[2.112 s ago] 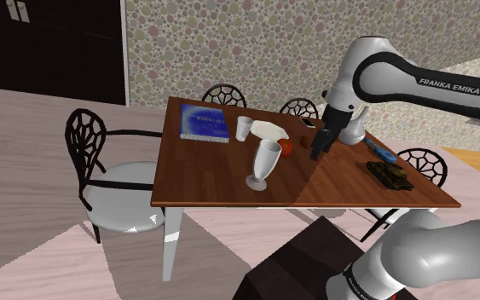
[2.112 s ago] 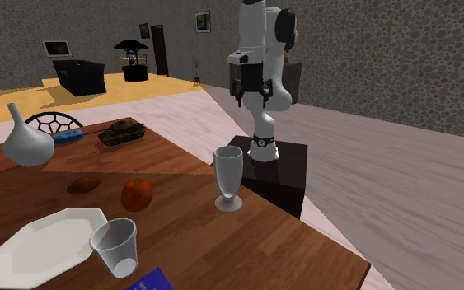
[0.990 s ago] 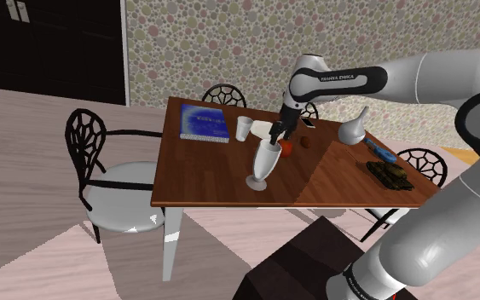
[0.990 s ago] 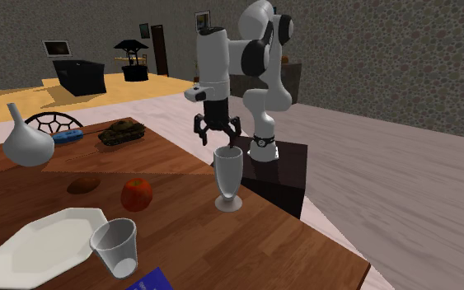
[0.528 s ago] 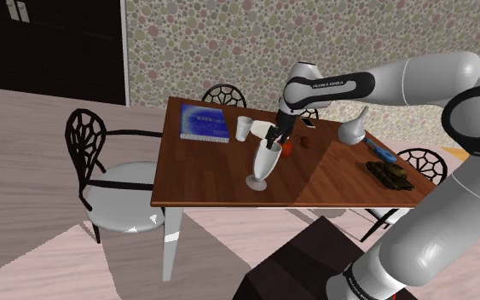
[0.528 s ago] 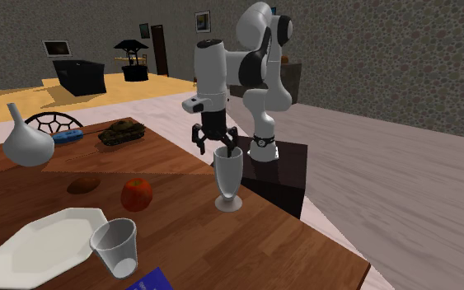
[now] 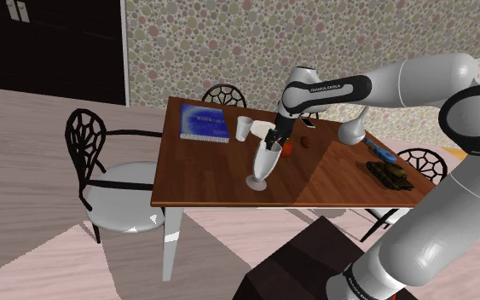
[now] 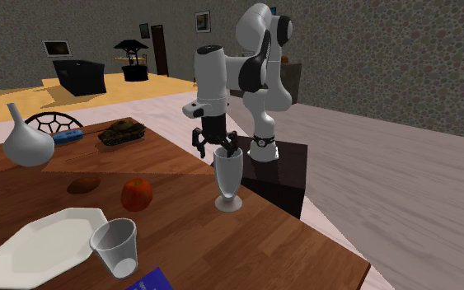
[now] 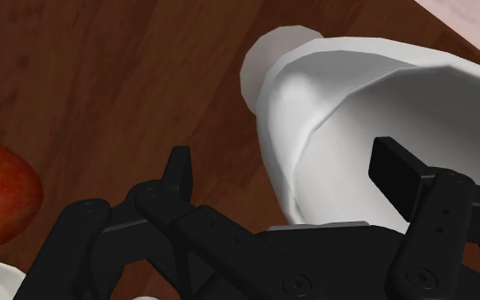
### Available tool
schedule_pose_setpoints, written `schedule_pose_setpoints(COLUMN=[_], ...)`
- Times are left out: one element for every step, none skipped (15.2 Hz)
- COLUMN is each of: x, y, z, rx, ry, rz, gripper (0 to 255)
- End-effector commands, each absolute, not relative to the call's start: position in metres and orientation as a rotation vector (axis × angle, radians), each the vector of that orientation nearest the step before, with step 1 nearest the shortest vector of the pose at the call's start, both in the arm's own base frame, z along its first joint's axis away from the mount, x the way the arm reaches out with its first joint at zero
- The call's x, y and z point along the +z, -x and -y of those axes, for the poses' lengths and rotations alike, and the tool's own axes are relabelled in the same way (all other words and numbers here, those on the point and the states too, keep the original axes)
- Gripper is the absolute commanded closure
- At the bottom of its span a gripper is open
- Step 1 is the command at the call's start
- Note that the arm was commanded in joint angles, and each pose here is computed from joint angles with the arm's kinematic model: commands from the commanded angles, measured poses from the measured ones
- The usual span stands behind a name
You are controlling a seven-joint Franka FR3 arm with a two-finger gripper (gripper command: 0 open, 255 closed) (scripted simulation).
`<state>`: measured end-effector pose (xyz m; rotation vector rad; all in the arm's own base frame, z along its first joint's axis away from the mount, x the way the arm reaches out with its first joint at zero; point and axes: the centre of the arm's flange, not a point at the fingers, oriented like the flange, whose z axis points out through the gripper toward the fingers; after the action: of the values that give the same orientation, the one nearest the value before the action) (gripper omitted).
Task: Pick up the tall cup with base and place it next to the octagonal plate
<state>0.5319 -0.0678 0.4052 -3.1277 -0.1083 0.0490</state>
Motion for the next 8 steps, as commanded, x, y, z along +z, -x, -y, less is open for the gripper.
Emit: schedule_pose_setpoints(x=[0.4052,0.4052,0.4052,0.4052,0.4052,0.4052,0.4052,0.4052], y=[-0.5319,-0.5319,-0.5319,-0.5319,-0.5319,-0.5319,-0.5318,-0.5319], z=[0.0678,0.0678,0.0678,0.0678,0.0678,0.0678,0.0678,0.0678], rx=[0.049,0.049,0.049,0.049,0.049,0.049,0.049,0.049], ry=[3.128,3.128,3.128,3.128,3.128,3.128,3.128,3.128], rz=[0.108,0.108,0.108,0.108,0.108,0.108,0.108,0.108], gripper=[0,255,255,255,255,255,255,255])
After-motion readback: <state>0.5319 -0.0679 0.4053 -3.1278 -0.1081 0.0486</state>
